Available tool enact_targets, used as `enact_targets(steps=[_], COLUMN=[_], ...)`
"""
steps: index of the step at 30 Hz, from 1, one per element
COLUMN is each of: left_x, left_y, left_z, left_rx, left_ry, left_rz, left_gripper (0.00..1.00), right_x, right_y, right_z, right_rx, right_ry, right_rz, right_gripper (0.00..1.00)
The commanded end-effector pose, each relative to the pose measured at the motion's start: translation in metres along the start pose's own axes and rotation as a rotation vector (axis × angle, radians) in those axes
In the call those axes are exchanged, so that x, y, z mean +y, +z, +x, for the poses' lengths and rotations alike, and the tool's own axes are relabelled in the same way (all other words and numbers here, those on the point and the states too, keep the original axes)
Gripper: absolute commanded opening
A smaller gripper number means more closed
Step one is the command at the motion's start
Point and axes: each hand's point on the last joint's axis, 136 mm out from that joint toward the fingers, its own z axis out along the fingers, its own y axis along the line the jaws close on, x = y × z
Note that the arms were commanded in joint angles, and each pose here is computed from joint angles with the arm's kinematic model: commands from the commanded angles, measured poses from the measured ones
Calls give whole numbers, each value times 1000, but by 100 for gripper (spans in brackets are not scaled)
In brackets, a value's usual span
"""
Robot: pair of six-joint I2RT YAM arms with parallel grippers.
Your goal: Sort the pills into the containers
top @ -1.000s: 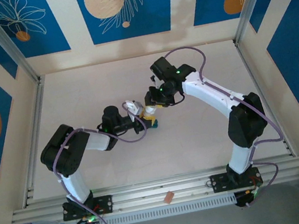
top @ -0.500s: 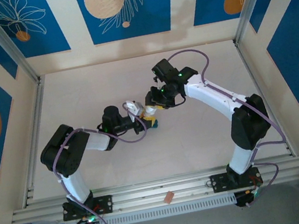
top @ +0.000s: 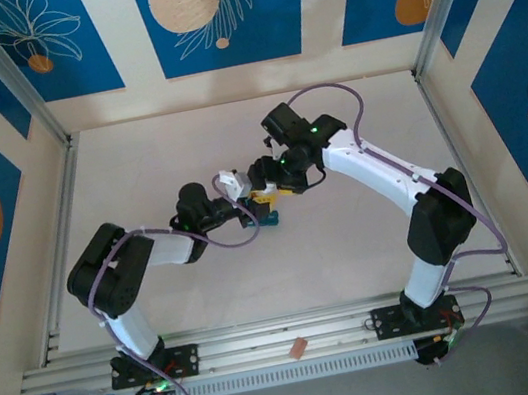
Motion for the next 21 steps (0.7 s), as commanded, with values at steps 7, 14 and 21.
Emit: enact_targets(steps=[7,14,21], left_x=[-5,-8,-17], left_y=[3,4,4], left_z=[-27,-25,-29], left_rx=[-83,-79,-91], left_ry=[60,46,9], left_rz=[24,53,127], left_gripper=[0,0,0], right_x=[20,32,34], right_y=[-51,-81,-120], right_z=[-7,-4,-12], right_rx=[-54,-98,-231], right_ry=[-117,-223,-358], right_rz=[-86,-187,-298], right_gripper=[87,90,82])
